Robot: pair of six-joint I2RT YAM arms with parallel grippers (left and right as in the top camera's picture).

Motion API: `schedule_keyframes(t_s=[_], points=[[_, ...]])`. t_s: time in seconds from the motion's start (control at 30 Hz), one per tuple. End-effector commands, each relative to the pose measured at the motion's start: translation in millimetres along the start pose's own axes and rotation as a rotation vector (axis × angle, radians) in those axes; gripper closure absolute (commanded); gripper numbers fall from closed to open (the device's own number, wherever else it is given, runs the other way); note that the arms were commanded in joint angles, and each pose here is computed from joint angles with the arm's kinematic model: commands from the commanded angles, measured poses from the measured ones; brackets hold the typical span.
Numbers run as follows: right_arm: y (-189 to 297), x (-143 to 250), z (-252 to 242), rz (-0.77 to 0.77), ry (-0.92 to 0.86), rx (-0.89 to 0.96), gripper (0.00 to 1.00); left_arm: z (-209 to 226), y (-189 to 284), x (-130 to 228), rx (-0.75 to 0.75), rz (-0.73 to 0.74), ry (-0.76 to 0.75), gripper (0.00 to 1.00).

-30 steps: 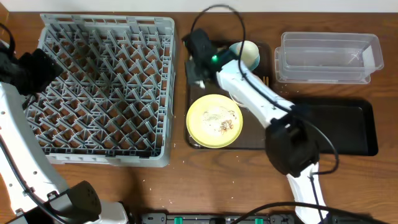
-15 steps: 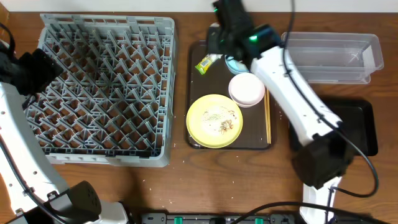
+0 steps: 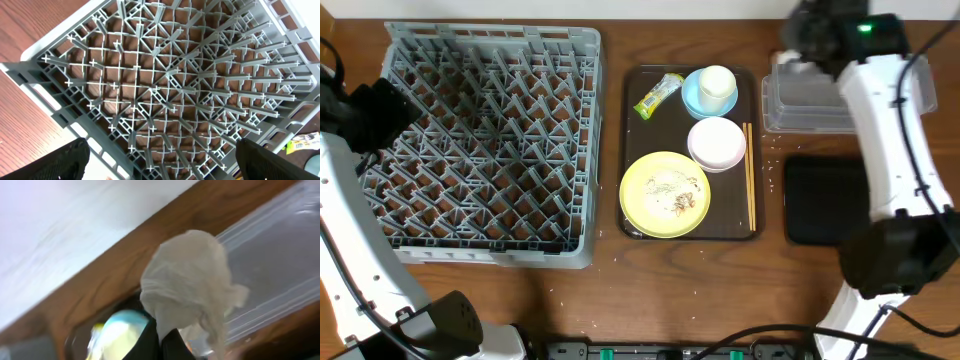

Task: Sort waste into correct bins and load items into the dishwasher
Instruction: 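Carry the foil to the clear container and open the right gripper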

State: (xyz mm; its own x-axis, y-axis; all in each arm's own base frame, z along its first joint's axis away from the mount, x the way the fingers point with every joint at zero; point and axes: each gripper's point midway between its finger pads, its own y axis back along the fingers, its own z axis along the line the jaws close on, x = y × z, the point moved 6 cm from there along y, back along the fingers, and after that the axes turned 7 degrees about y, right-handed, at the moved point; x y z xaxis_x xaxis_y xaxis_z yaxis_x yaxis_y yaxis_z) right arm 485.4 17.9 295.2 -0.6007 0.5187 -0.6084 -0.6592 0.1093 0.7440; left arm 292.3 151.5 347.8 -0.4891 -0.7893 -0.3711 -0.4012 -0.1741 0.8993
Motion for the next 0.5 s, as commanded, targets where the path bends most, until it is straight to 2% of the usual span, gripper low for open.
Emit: schedule_keyframes(t_s=[0.0,0.07,0.1,0.13,0.17,0.23,0.33,0.47], points=[[-18,-11,-19,-0.013,-0.071,0.05,0.86,1,3,-2,-0.005,-0.014,0.016,0.06],[-31,-16,-33,-0.01,-0.093,0.076,0.54,1,3,-2,-0.005,-0.014,0.016,0.06],[-36,-17,-38,-0.005,-0.098,0.081,0.42,1,3,-2,-0.005,-0.014,0.016,0.06],[-40,-18,-43,0.003,-0.105,0.087,0.27,1,3,-2,-0.005,-0.014,0.016,0.05],[-43,-19,-46,0.011,-0.111,0.085,0.18,1,3,-2,-0.005,-0.014,0.016,0.06],[-44,-20,-49,0.032,-0.098,0.057,0.11,1,3,-2,-0.005,-0.014,0.016,0.06],[-39,-23,-38,0.063,-0.014,-0.077,0.01,1,3,-2,-0.004,-0.014,0.016,0.06],[-18,-18,0,0.129,0.096,-0.391,0.01,1,3,-2,-0.005,-0.014,0.016,0.05]])
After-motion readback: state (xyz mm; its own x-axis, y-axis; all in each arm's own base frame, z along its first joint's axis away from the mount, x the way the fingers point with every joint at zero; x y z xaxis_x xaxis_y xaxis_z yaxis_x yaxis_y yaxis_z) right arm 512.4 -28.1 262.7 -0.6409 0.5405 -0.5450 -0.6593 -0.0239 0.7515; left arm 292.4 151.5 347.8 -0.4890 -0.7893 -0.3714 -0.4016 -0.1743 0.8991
